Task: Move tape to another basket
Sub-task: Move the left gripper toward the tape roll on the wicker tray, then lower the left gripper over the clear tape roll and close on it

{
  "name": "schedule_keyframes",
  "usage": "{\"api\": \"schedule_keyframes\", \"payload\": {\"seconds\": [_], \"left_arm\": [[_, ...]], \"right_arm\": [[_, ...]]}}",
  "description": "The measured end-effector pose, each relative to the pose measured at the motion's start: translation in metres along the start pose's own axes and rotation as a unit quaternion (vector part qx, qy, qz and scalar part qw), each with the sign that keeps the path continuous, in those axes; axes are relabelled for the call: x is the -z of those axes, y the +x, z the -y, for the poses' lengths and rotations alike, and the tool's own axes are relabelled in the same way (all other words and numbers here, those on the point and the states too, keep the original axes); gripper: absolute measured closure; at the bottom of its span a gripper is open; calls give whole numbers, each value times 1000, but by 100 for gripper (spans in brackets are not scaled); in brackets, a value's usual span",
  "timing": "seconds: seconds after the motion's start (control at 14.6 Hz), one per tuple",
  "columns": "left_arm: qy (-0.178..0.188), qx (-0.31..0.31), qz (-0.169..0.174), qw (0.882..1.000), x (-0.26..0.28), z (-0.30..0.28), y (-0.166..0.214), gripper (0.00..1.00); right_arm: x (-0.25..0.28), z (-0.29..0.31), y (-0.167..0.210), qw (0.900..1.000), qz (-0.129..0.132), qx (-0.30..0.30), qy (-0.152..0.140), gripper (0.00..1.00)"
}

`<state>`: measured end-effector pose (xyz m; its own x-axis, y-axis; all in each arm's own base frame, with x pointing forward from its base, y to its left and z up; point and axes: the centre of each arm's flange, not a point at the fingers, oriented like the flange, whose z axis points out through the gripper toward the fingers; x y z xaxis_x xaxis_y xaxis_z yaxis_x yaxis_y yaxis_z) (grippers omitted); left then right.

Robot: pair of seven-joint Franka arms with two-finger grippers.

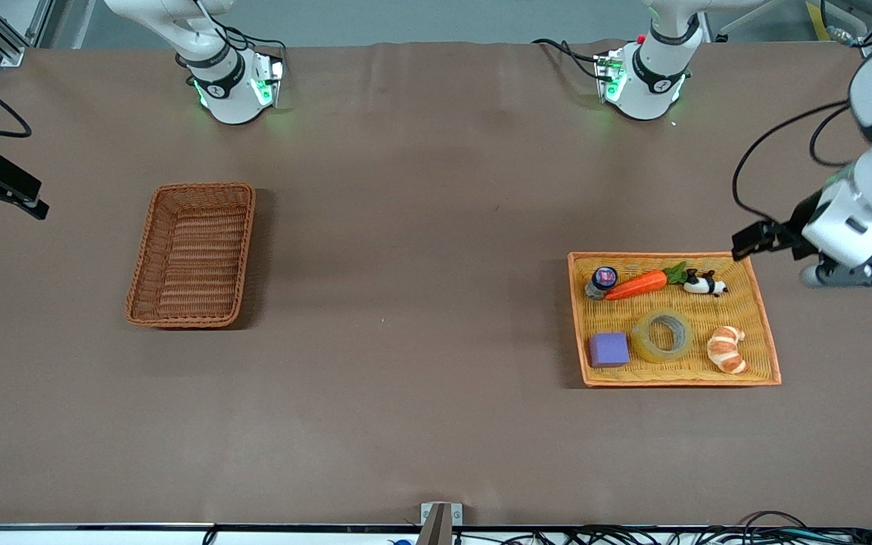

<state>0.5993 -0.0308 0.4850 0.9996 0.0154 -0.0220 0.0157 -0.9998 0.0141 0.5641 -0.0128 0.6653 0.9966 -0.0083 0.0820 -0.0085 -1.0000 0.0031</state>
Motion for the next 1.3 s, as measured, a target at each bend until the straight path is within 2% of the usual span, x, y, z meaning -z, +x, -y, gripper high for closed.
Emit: {"api": "schedule_keyframes", "payload": {"seconds": [0.21, 0.55, 0.82, 0.96, 1.17, 1.3], "left_arm": [[-2, -4, 14, 1000, -74, -5, 22, 0], [-7, -4, 16, 1000, -167, -8, 48, 0], [19, -21, 21, 999, -214, -2, 56, 0], [22, -23, 19, 999, -234, -3, 60, 0], [21, -26, 38, 999, -269, -8, 57, 0], [20, -30, 40, 999, -290, -17, 57, 0]], "right_arm": [[1, 0, 0, 1000, -1, 0, 0, 0], [1, 0, 0, 1000, -2, 0, 0, 0], [1, 0, 0, 1000, -2, 0, 0, 0], [1, 0, 0, 1000, -2, 0, 0, 0], [1, 0, 0, 1000, -2, 0, 0, 0], [1, 0, 0, 1000, -2, 0, 0, 0]]}}
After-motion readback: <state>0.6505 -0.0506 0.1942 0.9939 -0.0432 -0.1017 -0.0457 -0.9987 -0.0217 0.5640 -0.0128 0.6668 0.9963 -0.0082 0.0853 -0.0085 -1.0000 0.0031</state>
